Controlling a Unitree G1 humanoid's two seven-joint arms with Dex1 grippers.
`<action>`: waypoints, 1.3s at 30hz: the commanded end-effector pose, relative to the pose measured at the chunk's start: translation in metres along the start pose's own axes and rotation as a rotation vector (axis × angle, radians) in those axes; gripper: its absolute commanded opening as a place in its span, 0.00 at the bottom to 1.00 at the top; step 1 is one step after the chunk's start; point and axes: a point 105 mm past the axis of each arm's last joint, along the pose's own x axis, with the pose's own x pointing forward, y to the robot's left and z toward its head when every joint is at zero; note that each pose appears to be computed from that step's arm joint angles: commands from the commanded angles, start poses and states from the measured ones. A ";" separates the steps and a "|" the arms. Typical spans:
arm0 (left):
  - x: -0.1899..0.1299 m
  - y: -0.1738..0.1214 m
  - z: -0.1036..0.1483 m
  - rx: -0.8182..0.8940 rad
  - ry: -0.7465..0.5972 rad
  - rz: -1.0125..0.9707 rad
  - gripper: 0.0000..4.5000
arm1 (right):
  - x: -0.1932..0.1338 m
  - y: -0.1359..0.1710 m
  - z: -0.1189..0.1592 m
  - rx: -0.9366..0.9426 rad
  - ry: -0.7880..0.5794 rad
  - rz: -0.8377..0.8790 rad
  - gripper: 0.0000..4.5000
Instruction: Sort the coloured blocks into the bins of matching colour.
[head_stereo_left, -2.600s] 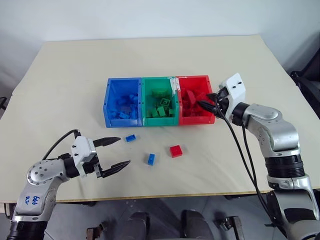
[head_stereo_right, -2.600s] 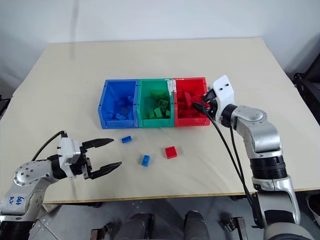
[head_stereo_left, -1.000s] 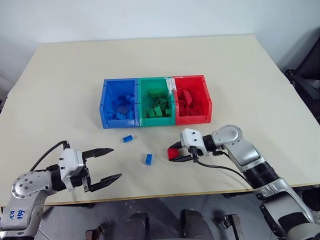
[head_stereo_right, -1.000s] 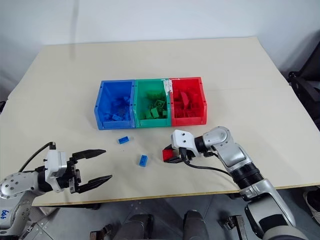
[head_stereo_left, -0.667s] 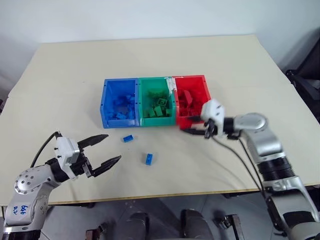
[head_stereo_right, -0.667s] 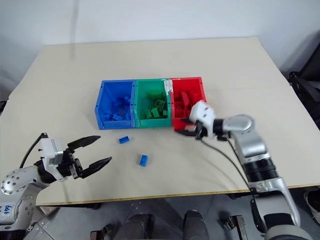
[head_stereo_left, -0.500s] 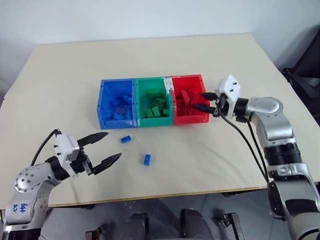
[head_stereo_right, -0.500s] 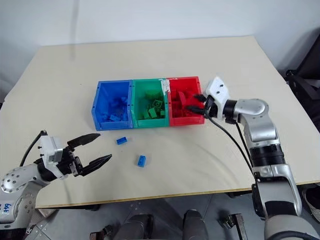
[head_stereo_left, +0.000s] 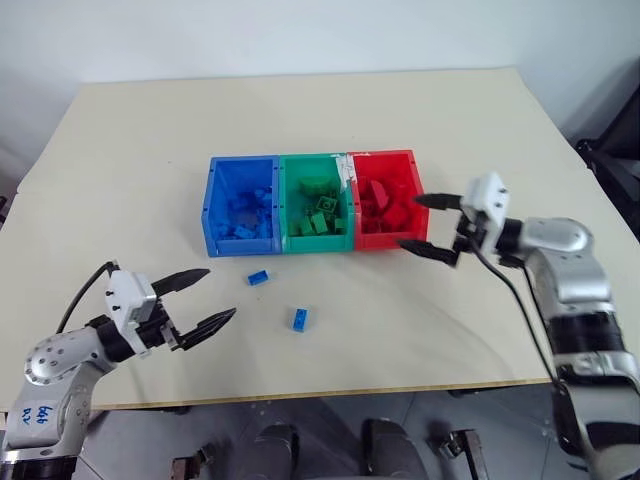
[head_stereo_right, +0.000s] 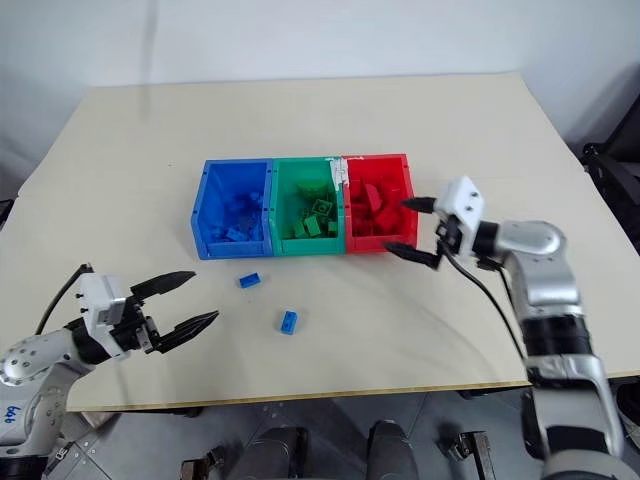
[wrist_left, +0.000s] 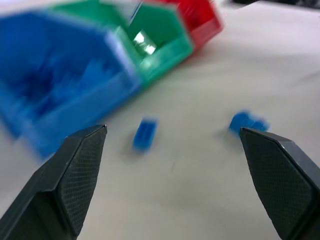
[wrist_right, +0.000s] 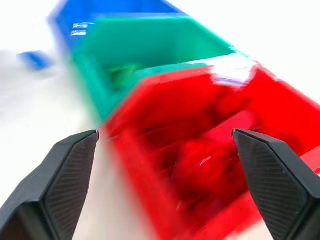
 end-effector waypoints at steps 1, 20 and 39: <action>-0.021 0.011 -0.001 0.063 0.054 0.009 1.00 | -0.030 0.028 0.004 -0.048 0.038 0.110 1.00; 0.075 -0.041 0.014 0.225 0.149 -0.383 1.00 | -0.056 0.090 0.000 -0.004 0.010 0.125 1.00; 0.131 -0.067 -0.013 0.309 0.322 -0.599 0.86 | -0.044 0.124 0.006 0.054 -0.045 0.143 1.00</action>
